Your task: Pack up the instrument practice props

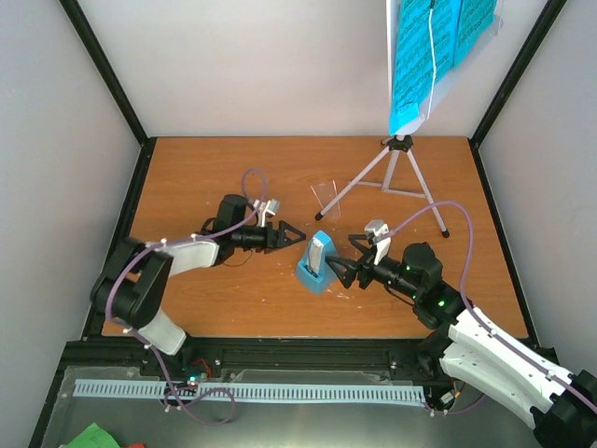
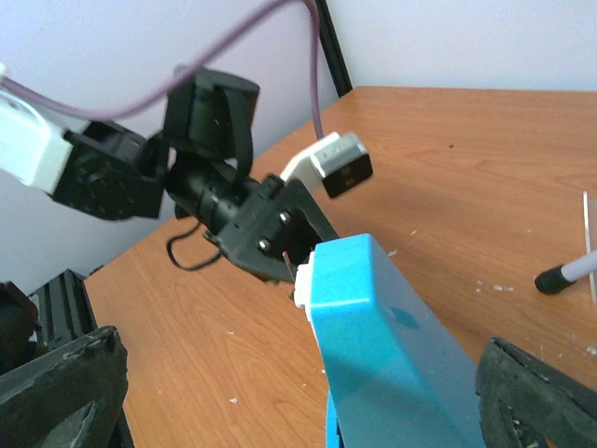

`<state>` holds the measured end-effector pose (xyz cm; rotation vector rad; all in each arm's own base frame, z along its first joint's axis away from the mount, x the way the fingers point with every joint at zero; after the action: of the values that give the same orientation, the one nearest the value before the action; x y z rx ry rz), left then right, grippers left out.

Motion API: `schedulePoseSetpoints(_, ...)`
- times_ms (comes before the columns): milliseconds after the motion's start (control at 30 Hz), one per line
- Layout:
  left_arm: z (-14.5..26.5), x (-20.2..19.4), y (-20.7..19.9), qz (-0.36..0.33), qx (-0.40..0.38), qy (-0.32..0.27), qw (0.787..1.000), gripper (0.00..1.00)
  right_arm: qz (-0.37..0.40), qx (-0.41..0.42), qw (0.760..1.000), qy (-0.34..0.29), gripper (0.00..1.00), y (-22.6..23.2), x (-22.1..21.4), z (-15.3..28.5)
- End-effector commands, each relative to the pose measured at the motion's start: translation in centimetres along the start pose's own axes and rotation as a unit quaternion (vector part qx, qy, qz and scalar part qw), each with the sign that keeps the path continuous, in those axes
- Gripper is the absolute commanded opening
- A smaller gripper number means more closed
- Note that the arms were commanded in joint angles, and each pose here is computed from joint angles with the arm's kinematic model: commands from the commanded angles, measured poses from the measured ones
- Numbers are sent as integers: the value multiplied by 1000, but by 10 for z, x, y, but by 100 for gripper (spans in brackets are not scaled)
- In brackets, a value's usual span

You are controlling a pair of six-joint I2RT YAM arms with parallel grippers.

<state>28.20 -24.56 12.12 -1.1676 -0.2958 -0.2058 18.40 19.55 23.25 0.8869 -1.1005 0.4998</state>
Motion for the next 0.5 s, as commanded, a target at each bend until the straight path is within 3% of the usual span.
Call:
schedulePoseSetpoints(0,26,21,-33,-64,45,-55,995,97,75,30,996,-31,100,10,9,4)
schedulePoseSetpoints(267,111,69,-116,-166,118,-161,966,99,135,47,989,-33,100,14,15,-5)
schedulePoseSetpoints(333,144,81,-136,-198,138,-205,949,99,142,46,989,-25,100,12,13,-10)
schedulePoseSetpoints(467,189,95,-152,-267,239,-284,889,100,147,49,988,-17,100,11,11,-21)
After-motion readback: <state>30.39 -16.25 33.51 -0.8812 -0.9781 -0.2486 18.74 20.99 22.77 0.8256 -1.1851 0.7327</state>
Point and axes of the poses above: each gripper's point midway between its finger pads, its own z axis back along the fingers, its own y axis along the line the jaws close on, x = y × z, the point moved 4 cm from there along z, back along the fingers, and after that the axes turned 1 degree about -z, right-handed, at the moved point
